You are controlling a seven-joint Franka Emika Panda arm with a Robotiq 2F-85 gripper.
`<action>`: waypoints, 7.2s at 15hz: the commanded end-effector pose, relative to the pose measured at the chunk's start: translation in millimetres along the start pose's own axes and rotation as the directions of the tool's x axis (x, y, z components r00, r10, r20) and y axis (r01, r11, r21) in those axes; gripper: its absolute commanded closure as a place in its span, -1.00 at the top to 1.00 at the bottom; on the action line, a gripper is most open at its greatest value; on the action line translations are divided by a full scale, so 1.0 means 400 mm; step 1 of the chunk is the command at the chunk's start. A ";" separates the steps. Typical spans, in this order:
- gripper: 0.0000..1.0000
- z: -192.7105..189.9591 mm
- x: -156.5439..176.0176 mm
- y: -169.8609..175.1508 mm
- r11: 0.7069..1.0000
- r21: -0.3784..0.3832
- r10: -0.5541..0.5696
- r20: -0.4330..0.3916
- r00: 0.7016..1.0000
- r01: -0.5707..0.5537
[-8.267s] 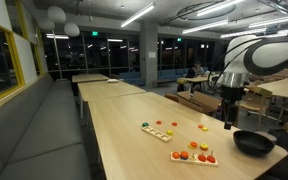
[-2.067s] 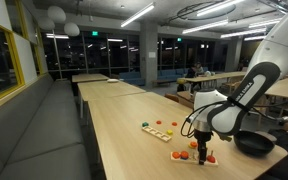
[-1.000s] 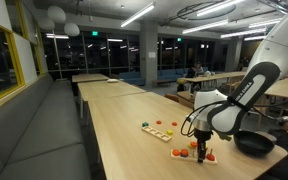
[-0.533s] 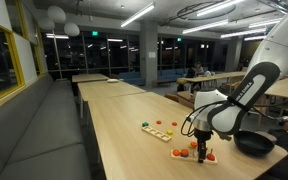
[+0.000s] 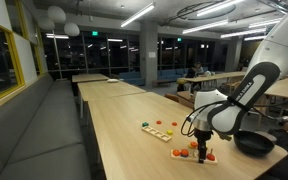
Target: Pick up the orange token from the holder and put it on the table.
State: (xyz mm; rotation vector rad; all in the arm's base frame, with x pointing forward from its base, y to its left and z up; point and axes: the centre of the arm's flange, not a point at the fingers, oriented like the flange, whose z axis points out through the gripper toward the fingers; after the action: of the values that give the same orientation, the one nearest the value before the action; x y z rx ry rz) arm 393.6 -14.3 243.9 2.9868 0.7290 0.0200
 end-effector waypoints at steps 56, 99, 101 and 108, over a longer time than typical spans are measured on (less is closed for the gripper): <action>-0.58 -0.193 -0.054 0.091 0.992 -0.123 0.026 -0.103 0.994 -0.038; 1.00 -0.074 -0.213 0.235 0.961 -0.014 0.278 0.038 0.960 -0.277; 1.00 -0.120 -0.206 0.234 0.962 -0.002 0.271 0.061 0.961 -0.272; 1.00 -0.415 -0.209 0.220 0.997 0.076 0.015 0.117 0.993 -0.024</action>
State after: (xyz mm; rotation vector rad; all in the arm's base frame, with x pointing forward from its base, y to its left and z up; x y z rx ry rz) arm 359.3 -125.4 343.0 3.0382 0.5615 -0.2231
